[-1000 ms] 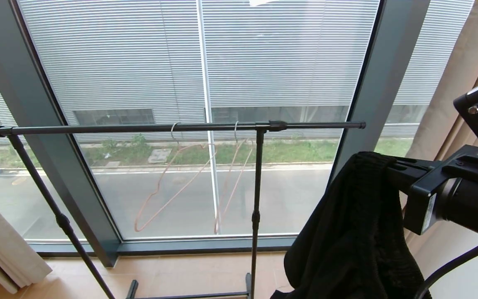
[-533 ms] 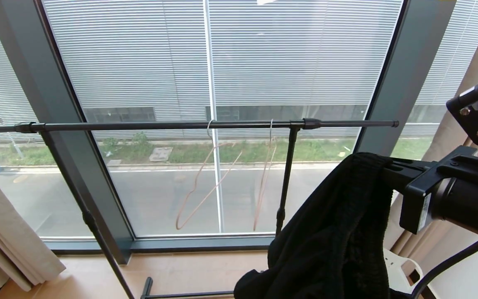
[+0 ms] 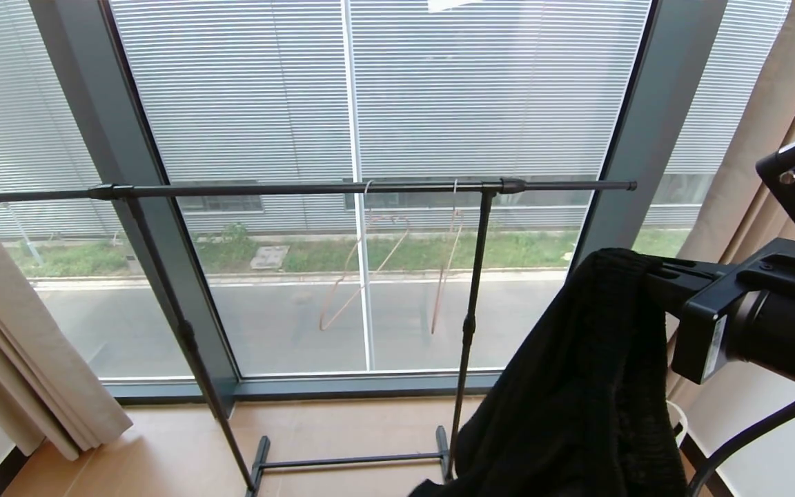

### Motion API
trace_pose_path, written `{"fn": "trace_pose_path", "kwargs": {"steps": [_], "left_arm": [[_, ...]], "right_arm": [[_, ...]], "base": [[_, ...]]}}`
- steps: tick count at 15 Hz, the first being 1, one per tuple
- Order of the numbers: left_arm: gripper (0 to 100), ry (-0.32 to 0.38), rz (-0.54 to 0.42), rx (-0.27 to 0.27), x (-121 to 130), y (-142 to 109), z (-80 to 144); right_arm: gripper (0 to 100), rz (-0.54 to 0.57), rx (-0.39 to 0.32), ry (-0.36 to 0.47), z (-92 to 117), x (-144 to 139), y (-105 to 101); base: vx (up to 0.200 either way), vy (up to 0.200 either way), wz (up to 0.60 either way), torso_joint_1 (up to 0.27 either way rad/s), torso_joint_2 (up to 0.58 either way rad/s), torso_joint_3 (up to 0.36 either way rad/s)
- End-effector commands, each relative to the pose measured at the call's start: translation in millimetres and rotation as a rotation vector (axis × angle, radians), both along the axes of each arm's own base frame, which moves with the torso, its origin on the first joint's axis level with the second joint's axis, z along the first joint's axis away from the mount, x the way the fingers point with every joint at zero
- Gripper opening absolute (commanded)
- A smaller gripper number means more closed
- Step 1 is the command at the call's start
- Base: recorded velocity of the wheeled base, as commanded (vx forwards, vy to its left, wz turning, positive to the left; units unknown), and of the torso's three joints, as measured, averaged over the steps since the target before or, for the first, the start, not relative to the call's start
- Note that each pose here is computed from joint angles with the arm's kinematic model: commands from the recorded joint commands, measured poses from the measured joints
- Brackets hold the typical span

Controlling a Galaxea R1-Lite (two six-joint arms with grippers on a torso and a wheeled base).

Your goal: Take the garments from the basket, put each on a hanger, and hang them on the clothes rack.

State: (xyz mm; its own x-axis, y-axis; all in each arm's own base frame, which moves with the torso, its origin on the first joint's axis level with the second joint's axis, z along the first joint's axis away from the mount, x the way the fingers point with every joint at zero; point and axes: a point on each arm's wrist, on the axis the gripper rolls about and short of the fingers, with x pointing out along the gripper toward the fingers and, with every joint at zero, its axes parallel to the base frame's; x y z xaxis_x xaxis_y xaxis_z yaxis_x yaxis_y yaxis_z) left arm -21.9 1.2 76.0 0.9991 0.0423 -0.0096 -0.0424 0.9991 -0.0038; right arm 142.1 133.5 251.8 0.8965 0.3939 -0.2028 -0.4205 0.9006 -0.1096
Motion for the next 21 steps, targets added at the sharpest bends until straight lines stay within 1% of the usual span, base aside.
{"fn": "trace_pose_path", "kwargs": {"steps": [1,2,5,8,9,11,12,13,14,15,16,17,18,19,20,21], "left_arm": [[100,0.001,0.001,0.000,0.1,0.0,0.1],[100,0.000,0.001,0.000,0.1,0.0,0.2],[100,0.000,0.002,-0.002,0.1,0.1,0.2],[100,0.001,0.001,-0.002,0.1,0.0,0.1],[100,0.012,-0.004,0.000,0.7,0.1,-0.1],[100,0.095,-0.011,-0.002,7.1,0.2,1.4],[100,0.217,-0.008,-0.003,16.6,0.0,2.6],[100,0.357,-0.006,-0.001,27.6,-0.2,2.6],[100,0.470,-0.016,0.004,36.9,-0.5,1.7],[100,0.555,-0.050,0.001,47.4,-1.6,2.8],[100,0.576,-0.099,-0.045,61.1,-4.0,12.6],[100,0.590,-0.115,-0.104,71.7,-5.6,20.1],[100,0.636,-0.119,-0.223,102.6,-10.0,40.5],[100,0.671,-0.132,-0.268,118.6,-15.5,47.3],[100,0.719,-0.157,-0.329,138.8,-27.0,53.9],[100,0.755,-0.193,-0.360,152.9,-39.3,57.6]], "right_arm": [[0,-0.007,-0.004,0.004,-1.1,2.7,0.6],[0,-0.007,-0.005,0.005,-1.4,3.0,0.9],[0,-0.007,-0.004,0.004,-1.5,3.0,0.9],[0,-0.008,-0.007,-0.016,-1.9,4.1,1.9],[0,-0.009,-0.014,-0.011,-3.3,5.2,2.9],[0,-0.011,-0.034,0.004,-7.4,11.7,9.4],[0,-0.003,-0.070,0.000,-7.0,20.6,18.8],[0,0.001,-0.083,0.002,-5.8,30.5,28.9],[0,0.001,-0.086,0.005,-4.1,39.7,38.2],[0,0.002,-0.082,0.001,-0.5,48.1,47.2],[0,0.002,-0.079,0.002,1.9,55.7,54.9],[0,-0.001,-0.085,0.009,1.9,62.0,60.6],[0,-0.033,-0.076,0.026,2.5,75.7,73.7],[0,-0.064,-0.062,0.030,2.3,83.0,80.3],[0,-0.108,-0.060,0.031,0.0,92.6,88.7],[0,-0.116,-0.060,0.032,-1.6,97.1,93.0]], "base": [[-0.200,0.000,0.00,0.002,0.00,0.002],[-0.200,0.000,0.00,-0.002,0.00,0.007],[0.000,0.000,0.00,0.000,0.00,0.000],[0.000,0.000,0.00,0.000,0.00,0.000],[0.000,0.000,0.00,0.000,0.00,0.000],[0.000,0.000,0.00,0.000,0.00,0.000],[0.000,0.000,0.00,0.000,0.00,0.000],[0.000,0.000,0.00,0.000,0.00,0.000],[0.000,0.000,0.00,0.000,0.00,0.000],[0.000,0.000,0.00,0.000,0.00,0.000],[0.000,0.000,0.00,0.000,0.00,0.000],[0.000,0.000,0.00,0.000,0.00,0.000],[0.000,0.000,0.00,0.000,0.00,0.000],[0.000,0.000,0.00,0.000,0.00,0.000],[0.000,0.000,0.00,0.000,0.00,0.000],[0.000,0.000,0.00,0.000,0.00,0.000]]}}
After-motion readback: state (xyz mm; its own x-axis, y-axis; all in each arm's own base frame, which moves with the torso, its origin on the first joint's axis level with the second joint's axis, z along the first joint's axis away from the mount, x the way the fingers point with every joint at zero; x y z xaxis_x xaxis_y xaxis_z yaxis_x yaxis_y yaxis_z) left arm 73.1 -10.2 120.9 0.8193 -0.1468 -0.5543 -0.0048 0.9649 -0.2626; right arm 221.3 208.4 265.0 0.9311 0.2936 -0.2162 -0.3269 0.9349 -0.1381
